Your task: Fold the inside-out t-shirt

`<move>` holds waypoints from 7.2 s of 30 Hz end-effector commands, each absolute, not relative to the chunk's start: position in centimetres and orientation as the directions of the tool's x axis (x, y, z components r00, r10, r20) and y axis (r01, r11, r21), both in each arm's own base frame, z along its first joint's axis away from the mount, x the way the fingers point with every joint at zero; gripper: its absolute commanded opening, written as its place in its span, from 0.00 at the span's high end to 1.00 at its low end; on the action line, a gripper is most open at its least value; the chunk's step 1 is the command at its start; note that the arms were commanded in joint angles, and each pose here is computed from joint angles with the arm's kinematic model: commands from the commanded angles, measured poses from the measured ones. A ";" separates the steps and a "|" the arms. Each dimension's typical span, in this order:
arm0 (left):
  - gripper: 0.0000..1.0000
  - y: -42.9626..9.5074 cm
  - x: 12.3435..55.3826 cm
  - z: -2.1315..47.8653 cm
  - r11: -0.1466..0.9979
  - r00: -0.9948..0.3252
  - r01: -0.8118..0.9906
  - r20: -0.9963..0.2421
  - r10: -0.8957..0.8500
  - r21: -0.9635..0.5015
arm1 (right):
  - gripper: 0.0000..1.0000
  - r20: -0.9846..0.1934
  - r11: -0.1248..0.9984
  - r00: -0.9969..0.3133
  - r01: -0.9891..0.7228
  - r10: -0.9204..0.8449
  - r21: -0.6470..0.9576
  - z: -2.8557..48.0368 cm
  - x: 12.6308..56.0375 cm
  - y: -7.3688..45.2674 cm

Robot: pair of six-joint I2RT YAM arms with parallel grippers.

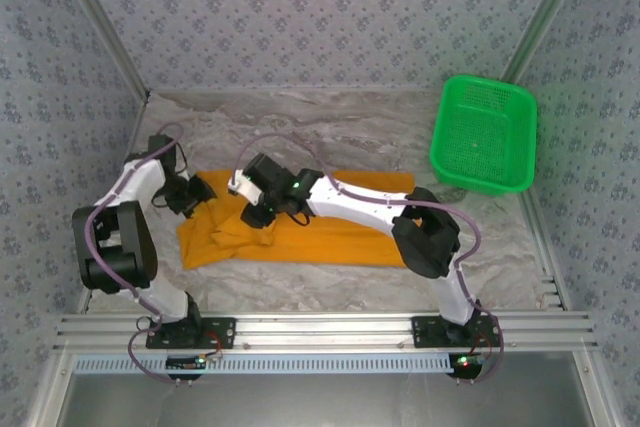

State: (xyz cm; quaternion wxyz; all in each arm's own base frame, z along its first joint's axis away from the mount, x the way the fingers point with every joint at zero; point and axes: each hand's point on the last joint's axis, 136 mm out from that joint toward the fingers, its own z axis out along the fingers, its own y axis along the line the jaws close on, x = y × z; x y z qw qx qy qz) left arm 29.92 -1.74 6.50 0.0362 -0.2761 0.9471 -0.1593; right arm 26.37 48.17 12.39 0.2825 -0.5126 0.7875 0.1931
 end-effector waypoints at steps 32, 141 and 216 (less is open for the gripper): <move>0.80 -1.9 25.4 6.4 0.888 -0.906 -0.415 0.005 -0.423 -0.197 | 0.79 -0.536 0.560 -0.518 -0.823 -0.667 0.099 4.4 22.9 40.6; 0.68 -8.4 26.5 5.3 0.984 -0.990 -0.131 -0.026 -0.135 -0.120 | 0.66 -0.319 0.958 -0.904 0.279 0.285 0.064 0.9 23.5 17.1; 0.01 -22.0 28.8 14.4 0.826 -0.934 0.223 -0.356 0.029 -0.517 | 0.59 -0.491 0.875 -0.871 -0.230 0.010 0.426 9.3 45.5 25.7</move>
